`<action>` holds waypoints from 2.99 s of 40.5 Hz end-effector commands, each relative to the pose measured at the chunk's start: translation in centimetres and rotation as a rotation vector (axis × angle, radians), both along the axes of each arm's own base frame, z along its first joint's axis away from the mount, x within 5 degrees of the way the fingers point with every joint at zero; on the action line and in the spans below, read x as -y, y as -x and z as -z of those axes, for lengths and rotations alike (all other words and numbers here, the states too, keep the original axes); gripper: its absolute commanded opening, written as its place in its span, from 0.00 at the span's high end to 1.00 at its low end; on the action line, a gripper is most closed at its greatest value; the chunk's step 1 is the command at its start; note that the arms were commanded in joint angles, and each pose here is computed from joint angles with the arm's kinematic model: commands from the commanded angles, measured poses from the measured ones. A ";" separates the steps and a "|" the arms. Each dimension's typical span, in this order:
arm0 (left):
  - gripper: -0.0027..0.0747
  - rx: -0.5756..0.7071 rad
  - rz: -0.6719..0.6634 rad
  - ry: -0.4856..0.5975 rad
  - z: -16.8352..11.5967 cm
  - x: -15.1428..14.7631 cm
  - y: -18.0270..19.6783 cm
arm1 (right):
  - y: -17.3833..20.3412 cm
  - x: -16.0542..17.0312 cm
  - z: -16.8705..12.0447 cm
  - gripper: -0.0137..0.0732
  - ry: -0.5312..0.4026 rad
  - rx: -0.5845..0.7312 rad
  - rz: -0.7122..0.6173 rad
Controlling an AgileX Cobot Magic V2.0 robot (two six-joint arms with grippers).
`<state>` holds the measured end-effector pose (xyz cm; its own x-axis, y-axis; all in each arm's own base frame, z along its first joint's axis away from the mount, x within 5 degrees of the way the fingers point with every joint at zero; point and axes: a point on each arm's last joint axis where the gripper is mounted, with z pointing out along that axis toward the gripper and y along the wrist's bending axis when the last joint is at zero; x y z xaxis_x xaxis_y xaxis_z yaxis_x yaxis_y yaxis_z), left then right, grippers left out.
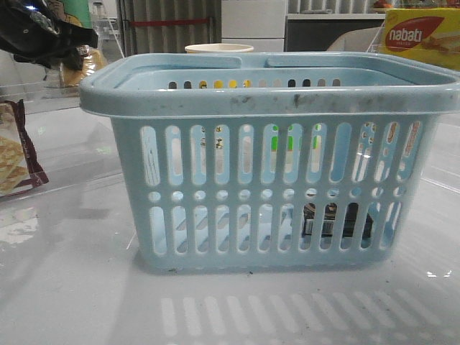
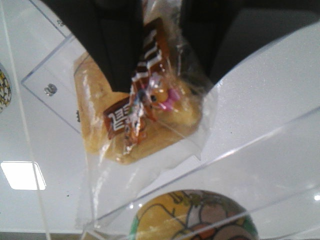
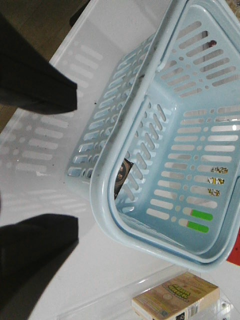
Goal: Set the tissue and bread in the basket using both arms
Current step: 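Grasp the wrapped bread cake on the shelf with the left gripper, then carry the bread over the basket and release it inside with left gripper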
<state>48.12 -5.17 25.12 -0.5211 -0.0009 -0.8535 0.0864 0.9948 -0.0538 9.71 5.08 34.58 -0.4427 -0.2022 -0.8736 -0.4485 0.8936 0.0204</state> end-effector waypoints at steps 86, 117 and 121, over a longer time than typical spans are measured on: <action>0.38 0.013 0.775 -0.151 -17.7 17.2 23.7 | -0.2 -0.1 -1.4 0.22 -0.036 0.088 -0.002; 0.38 0.145 0.729 -0.063 -11.8 4.6 37.9 | -0.2 -0.1 -1.4 0.22 -0.036 0.088 -0.002; 0.38 0.155 0.727 -0.059 -11.1 4.0 38.5 | -0.2 0.0 -1.3 0.22 -0.018 0.083 0.001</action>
